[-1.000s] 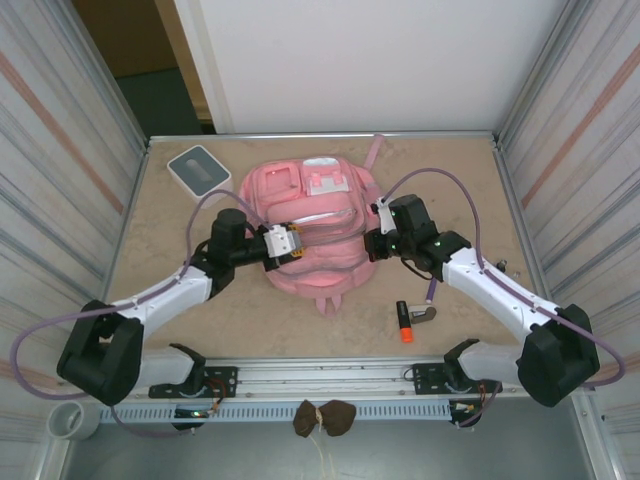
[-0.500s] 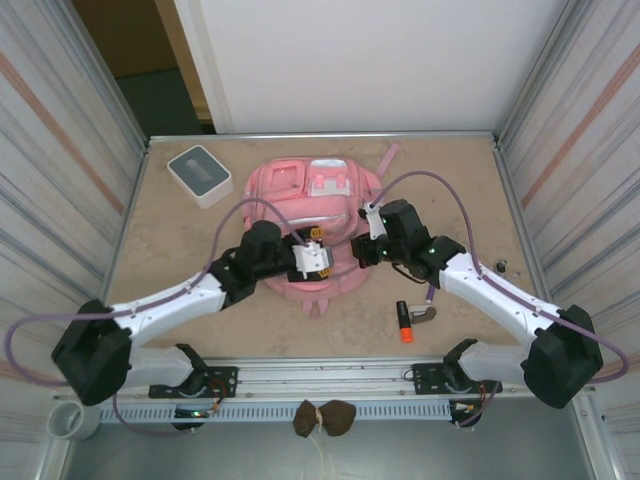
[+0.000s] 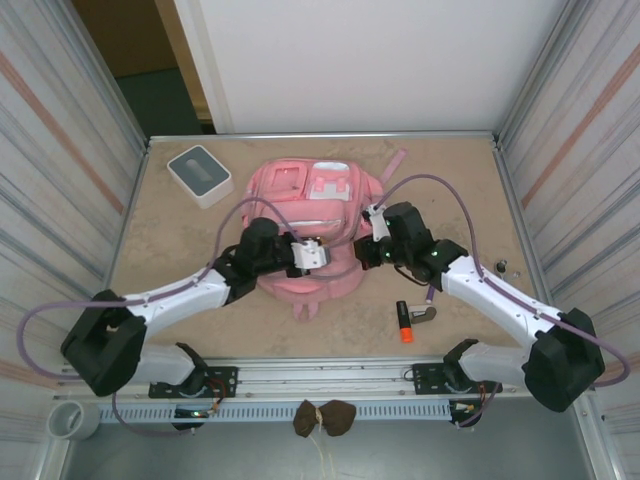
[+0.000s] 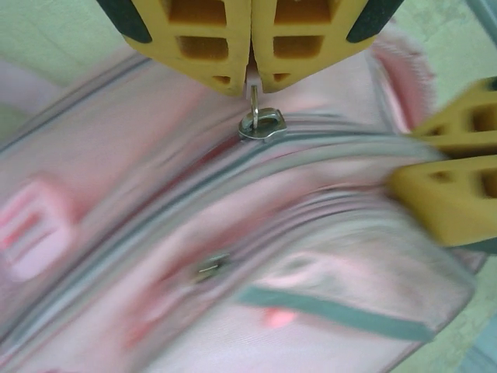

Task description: Pack the student bag

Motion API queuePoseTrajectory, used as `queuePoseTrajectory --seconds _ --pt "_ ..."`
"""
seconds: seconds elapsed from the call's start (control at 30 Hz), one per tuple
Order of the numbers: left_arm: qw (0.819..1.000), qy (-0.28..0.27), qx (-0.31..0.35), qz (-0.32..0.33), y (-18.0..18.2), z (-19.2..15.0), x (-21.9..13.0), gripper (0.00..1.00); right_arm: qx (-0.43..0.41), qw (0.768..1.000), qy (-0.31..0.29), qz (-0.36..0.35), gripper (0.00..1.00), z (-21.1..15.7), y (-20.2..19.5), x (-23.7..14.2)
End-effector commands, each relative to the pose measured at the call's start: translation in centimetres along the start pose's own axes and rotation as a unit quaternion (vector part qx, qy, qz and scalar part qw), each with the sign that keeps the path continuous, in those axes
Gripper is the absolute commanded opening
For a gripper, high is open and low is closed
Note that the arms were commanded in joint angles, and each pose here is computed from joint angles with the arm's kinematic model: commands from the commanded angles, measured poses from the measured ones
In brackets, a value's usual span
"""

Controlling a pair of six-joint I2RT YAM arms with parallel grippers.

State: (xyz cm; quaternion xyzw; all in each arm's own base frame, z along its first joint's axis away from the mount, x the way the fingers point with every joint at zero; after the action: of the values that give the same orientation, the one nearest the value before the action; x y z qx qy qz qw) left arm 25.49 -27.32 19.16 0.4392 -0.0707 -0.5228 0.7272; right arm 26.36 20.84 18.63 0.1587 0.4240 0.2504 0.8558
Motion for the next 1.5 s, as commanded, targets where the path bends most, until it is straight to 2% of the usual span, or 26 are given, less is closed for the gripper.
queuePoseTrajectory --seconds 0.0,0.13,0.27,0.4,0.5,0.6,0.7,0.8,0.87,1.03,1.13,1.2,1.27,1.33,1.4,1.47 --pt "0.996 -0.070 -0.044 0.017 1.6 0.4 -3.5 0.08 0.037 0.993 -0.023 -0.106 0.00 2.0 -4.6 -0.2" --pt "0.993 -0.084 -0.072 0.037 1.8 -1.1 -5.4 0.08 0.053 0.988 -0.023 -0.146 0.00 3.2 -6.2 1.6" --pt "0.989 -0.109 -0.084 0.055 2.3 -1.1 -6.8 0.07 0.073 0.977 -0.013 -0.200 0.00 4.3 -8.9 3.1" --pt "0.990 -0.105 -0.084 0.052 2.3 -1.2 -6.7 0.07 0.069 0.979 0.013 -0.193 0.02 4.5 -9.2 4.4" --pt "0.990 -0.100 -0.089 0.049 2.5 -1.5 -6.4 0.07 0.061 0.988 0.025 -0.141 0.12 4.5 -7.4 3.9" --pt "0.990 -0.100 -0.089 0.049 2.5 -1.5 -6.3 0.07 0.063 0.995 0.032 -0.070 0.30 4.2 -5.8 2.0" --pt "0.990 -0.099 -0.092 0.046 2.4 -1.6 -6.3 0.07 0.122 0.992 0.027 -0.001 0.45 4.6 -5.9 0.5" --pt "0.990 -0.098 -0.092 0.044 2.2 -1.7 -6.3 0.07 0.196 0.980 0.012 0.036 0.60 6.3 -7.3 0.7" --pt "0.990 -0.097 -0.094 0.043 2.3 -1.7 -6.2 0.07 0.241 0.970 0.006 0.035 0.64 7.9 -8.5 1.6" --pt "0.989 -0.100 -0.097 0.041 2.4 -1.5 -6.2 0.08 0.339 0.940 -0.007 -0.030 0.67 10.4 -14.1 5.2" --pt "0.989 -0.098 -0.101 0.038 2.3 -1.5 -6.2 0.09 0.366 0.930 0.022 -0.009 0.67 10.1 -15.0 8.1" --pt "0.990 -0.095 -0.100 0.037 2.2 -1.8 -6.0 0.11 0.372 0.926 0.049 0.035 0.60 9.8 -14.1 9.8" --pt "0.990 -0.084 -0.106 0.039 2.2 -2.3 -5.7 0.13 0.375 0.923 0.064 0.054 0.42 9.2 -13.7 10.5" --pt "0.990 -0.063 -0.118 0.045 2.4 -3.2 -5.3 0.13 0.371 0.926 0.056 0.035 0.20 8.1 -14.3 9.6" --pt "0.989 -0.041 -0.134 0.051 2.6 -4.1 -4.9 0.15 0.368 0.929 0.039 0.006 0.10 6.7 -15.4 7.9" --pt "0.985 -0.009 -0.161 0.065 3.0 -5.4 -4.5 0.28 0.363 0.931 0.030 -0.015 0.07 4.9 -15.8 6.3"
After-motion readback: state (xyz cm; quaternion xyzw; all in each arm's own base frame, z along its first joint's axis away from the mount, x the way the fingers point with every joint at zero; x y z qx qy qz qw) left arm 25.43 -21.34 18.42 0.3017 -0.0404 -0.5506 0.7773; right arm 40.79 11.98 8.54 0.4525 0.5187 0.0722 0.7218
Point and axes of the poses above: each hand's point on the last joint's axis, 136 mm out from that joint toward the fingers, its own x axis out along the fingers, its own y axis along the line the jaws close on, z = x × y, the point moved 3 cm from there along -x, back along the fingers, and after that the axes turned 13 degrees about x, right-handed, at the moved point
